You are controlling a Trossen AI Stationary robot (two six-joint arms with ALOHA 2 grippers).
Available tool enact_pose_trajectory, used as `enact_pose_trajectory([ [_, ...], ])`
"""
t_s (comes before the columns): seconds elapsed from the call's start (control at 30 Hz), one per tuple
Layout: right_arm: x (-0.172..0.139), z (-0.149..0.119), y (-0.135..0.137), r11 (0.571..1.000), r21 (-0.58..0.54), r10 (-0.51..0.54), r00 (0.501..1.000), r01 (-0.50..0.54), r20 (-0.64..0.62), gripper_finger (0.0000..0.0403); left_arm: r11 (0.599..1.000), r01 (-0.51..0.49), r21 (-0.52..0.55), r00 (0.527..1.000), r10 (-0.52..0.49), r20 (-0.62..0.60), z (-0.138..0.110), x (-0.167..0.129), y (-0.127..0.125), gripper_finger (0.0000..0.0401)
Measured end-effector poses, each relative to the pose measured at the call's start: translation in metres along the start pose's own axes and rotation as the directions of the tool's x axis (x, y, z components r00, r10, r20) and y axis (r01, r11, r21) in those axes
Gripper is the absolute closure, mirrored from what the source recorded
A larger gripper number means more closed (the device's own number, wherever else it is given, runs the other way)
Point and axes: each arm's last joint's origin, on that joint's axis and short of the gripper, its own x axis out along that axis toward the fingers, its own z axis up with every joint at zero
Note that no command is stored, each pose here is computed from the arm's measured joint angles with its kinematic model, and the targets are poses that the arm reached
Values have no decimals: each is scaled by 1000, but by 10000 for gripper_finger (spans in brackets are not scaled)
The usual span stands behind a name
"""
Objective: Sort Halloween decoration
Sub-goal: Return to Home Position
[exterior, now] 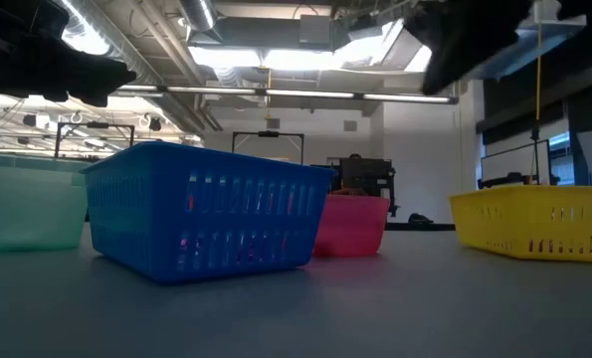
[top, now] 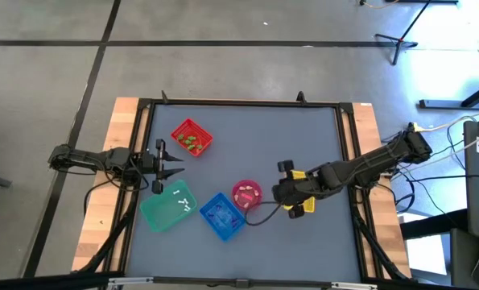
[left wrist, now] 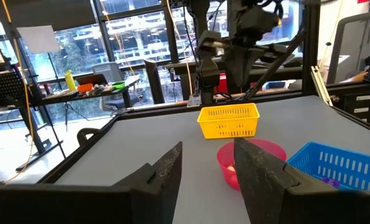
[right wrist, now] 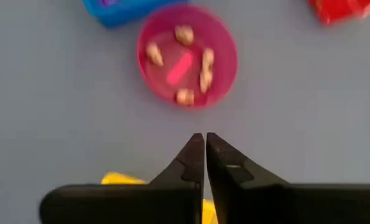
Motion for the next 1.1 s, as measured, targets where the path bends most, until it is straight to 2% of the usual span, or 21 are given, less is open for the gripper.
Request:
enact_pose_trajectory([
  [0.13, -2, 5, -13, 999, -20, 31, 997, -30, 67, 398, 1000, 0, 0, 1000, 0, 0, 0, 0, 0, 271],
  [0.3, -13, 1, -47, 994, 3, 112, 984, -113, 140, 393, 1000, 0, 0, 1000, 0, 1, 0, 0, 0, 271],
  [0.47, -19, -12, -84, 979, 74, 173, 964, -191, 203, 391, 1000, -1, 0, 1000, 1, 2, 0, 0, 0, 271],
  [0.6, -15, -27, -99, 965, 125, 196, 949, -231, 245, 391, 1000, 0, 0, 1000, 0, 2, 0, 0, 0, 271],
  [0.77, -12, -51, -99, 956, 158, 208, 952, -247, 226, 391, 1000, 0, 0, 1000, 0, 2, 0, 0, 0, 271],
  [0.87, -13, -68, -95, 965, 161, 162, 950, -210, 267, 391, 1000, 0, 0, 1000, 0, 1, 0, 0, 0, 271],
  [0.97, -10, -86, -87, 972, 148, 117, 924, -182, 365, 391, 1000, 0, 0, 1000, 0, 1, 0, 0, 0, 271],
  [1.1, -8, -114, -74, 983, 135, 36, 845, -127, 534, 391, 1000, 0, 0, 1000, 0, 2, 0, 0, 0, 271],
])
